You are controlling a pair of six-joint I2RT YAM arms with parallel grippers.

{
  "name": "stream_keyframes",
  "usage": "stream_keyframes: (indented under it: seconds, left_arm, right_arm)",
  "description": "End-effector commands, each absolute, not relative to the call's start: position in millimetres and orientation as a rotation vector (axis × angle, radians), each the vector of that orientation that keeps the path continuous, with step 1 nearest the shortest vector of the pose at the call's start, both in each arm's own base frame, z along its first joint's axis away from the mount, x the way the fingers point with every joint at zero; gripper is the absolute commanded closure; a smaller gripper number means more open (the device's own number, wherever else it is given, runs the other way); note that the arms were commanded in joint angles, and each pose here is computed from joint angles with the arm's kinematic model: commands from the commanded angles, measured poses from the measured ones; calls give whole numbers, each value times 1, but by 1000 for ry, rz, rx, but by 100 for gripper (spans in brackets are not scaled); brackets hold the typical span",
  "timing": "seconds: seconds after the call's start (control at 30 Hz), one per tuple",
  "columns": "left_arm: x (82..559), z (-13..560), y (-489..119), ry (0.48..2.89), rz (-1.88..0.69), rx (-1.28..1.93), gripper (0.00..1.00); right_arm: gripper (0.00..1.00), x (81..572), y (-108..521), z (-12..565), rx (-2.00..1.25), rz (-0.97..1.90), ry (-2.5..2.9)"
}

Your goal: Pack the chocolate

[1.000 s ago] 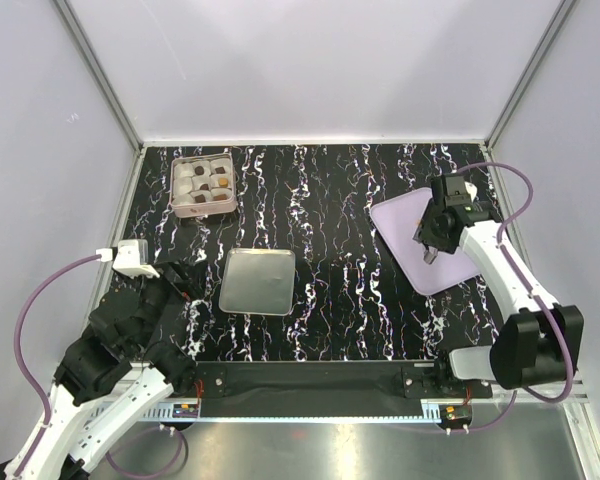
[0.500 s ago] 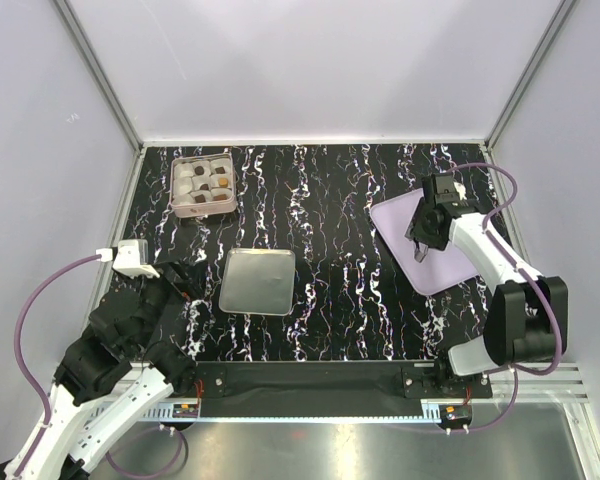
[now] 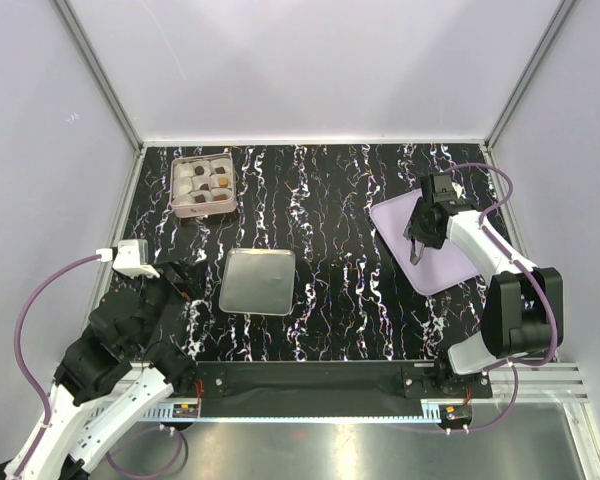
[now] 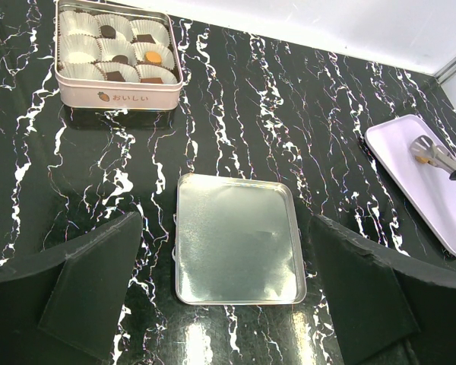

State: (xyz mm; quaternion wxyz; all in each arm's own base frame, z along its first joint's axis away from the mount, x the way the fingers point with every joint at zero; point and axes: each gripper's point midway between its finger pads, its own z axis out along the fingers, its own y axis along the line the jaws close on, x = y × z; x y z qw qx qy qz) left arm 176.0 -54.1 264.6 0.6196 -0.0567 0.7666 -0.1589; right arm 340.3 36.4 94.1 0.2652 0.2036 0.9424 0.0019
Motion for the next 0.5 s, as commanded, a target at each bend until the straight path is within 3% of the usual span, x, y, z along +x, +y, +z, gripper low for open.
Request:
stream_keyframes:
  seconds: [0.0, 0.47]
  left_arm:
    - [180, 277, -57, 1719, -389, -141, 1]
    - [179, 277, -56, 1717, -391, -147, 1]
  right_arm:
    - [48, 361, 40, 113, 523, 58, 2471]
    - [49, 348, 33, 104, 493, -6, 2529]
